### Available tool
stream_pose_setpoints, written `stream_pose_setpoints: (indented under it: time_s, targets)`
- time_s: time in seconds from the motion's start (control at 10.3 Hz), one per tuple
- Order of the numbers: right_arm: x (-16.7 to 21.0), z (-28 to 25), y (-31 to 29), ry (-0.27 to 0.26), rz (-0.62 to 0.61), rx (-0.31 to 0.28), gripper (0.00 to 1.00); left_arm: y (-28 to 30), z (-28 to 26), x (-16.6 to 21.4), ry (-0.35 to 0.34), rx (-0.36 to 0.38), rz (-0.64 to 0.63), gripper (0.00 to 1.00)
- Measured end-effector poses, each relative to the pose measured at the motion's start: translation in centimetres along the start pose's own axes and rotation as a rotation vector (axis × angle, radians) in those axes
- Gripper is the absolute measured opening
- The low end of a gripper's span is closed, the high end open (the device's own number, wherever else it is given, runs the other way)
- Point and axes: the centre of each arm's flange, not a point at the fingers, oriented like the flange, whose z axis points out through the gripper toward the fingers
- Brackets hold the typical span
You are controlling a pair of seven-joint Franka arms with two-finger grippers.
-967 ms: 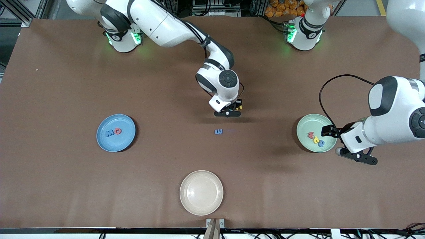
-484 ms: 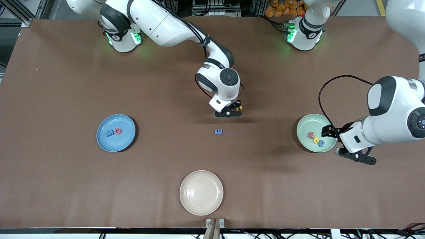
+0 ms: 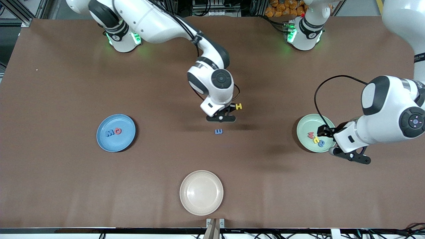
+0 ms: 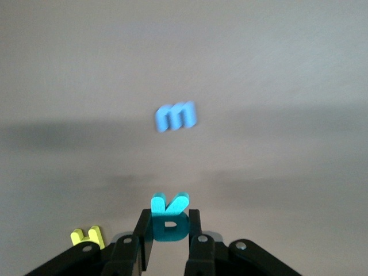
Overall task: Sort uppercase to blue plate, lowercase to green plate
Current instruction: 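Carry the R to the blue plate while the left gripper reaches the m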
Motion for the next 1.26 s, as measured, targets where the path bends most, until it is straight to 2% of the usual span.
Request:
stream_pose_setpoints:
  time_s: [0.19, 0.39, 0.58, 0.87, 1.06, 1.26]
  targets:
    - [4.4, -6.0, 7.5, -0.070, 0.009, -0.038, 0.28, 3.6, 0.5, 0.7, 0.007, 0.005, -0.019, 0.67]
    - [9.6, -9.4, 18.5, -0.135, 0.003, -0.061, 0.28, 9.1, 1.2, 1.4, 0.027, 0.008, -0.049, 0.67]
    - [13.0, -9.3, 30.2, -0.189, -0.016, -0.056, 0.28, 16.3, 2.9, 1.8, 0.038, 0.013, -0.103, 0.67]
    - [13.9, -5.6, 44.4, -0.274, -0.008, -0.049, 0.28, 27.0, 8.4, 1.5, 0.051, 0.035, -0.171, 0.67]
    - [13.6, -1.0, 49.8, -0.248, 0.007, -0.056, 0.28, 32.0, 13.0, 1.1, 0.064, 0.047, -0.205, 0.67]
    - [12.5, 3.4, 51.6, -0.205, 0.010, -0.054, 0.28, 34.9, 17.3, 1.2, 0.083, 0.032, -0.250, 0.68]
